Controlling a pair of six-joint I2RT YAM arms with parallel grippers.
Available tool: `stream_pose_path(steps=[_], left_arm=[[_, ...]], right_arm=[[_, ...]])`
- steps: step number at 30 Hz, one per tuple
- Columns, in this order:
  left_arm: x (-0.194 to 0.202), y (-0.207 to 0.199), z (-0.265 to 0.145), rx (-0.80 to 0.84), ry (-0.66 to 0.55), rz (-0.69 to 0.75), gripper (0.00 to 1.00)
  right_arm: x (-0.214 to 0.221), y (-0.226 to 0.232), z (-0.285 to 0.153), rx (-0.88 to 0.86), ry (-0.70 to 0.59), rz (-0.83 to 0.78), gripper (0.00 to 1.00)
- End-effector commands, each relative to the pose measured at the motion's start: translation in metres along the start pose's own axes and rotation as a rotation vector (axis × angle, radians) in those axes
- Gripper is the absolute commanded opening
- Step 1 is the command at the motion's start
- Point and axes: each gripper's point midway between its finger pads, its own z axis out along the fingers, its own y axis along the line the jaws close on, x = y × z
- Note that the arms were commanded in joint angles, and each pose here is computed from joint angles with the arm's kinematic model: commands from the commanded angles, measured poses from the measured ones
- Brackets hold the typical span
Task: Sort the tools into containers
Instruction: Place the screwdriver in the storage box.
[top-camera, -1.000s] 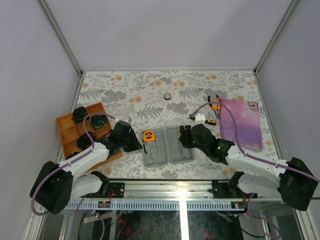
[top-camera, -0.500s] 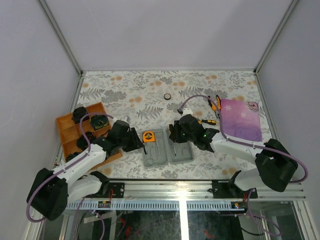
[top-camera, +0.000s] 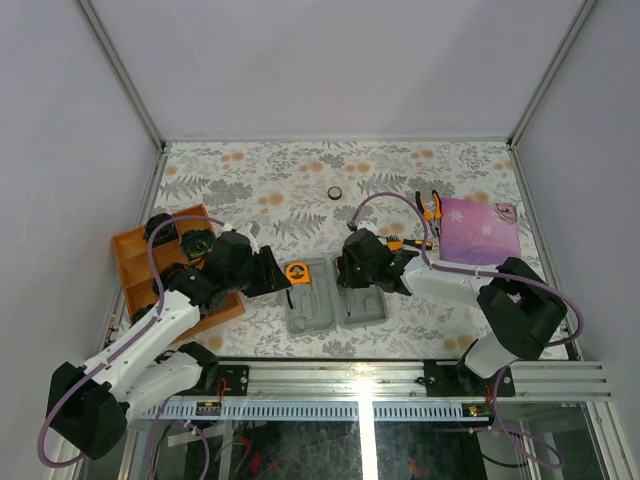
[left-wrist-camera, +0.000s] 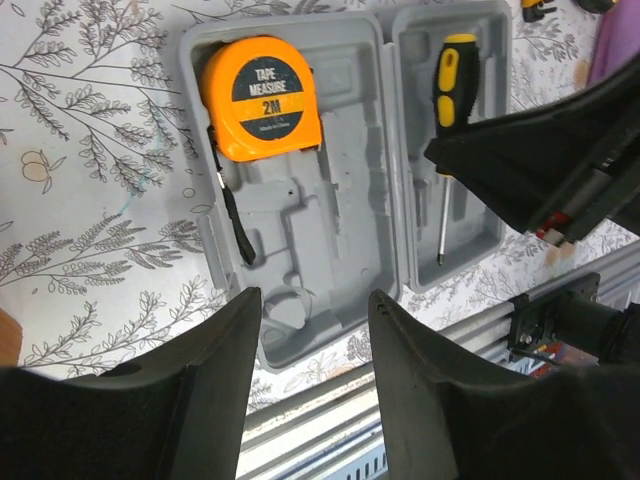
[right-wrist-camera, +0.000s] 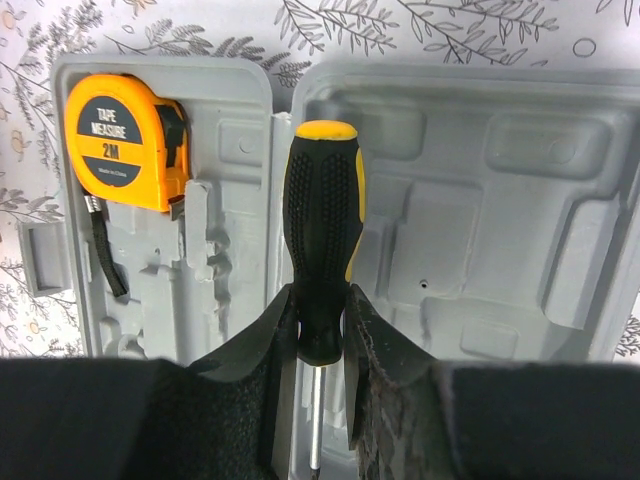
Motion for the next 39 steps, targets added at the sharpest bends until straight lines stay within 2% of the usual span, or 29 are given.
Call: stream_pose_path(steps=[1, 10, 20, 30, 39], left_arm=[[0.000, -0.016, -0.016, 0.053, 0.022, 0.048, 0.46], [0.000, -0.012, -0.025, 0.048, -0.033, 0.002, 0.50], [-0.002, -0.009, -0.024, 0.035, -0.043, 0.000, 0.52], [-0.004, -0.008, -0.025, 0.030, -0.058, -0.002, 0.53], [-0.005, -0.007, -0.017, 0.038, -0.066, -0.019, 0.53]], right_arm=[[-0.017, 0.008, -0.002, 0.001, -0.029, 0.033, 0.07], [-0.001, 0.009, 0.008, -0.010, 0.047, 0.040, 0.16], [0.001, 0.007, 0.007, 0.002, 0.055, 0.038, 0.33], [-0.006, 0.007, -0.002, 0.004, 0.034, 0.025, 0.34], [-0.017, 0.009, -0.014, -0.002, -0.005, -0.017, 0.29]])
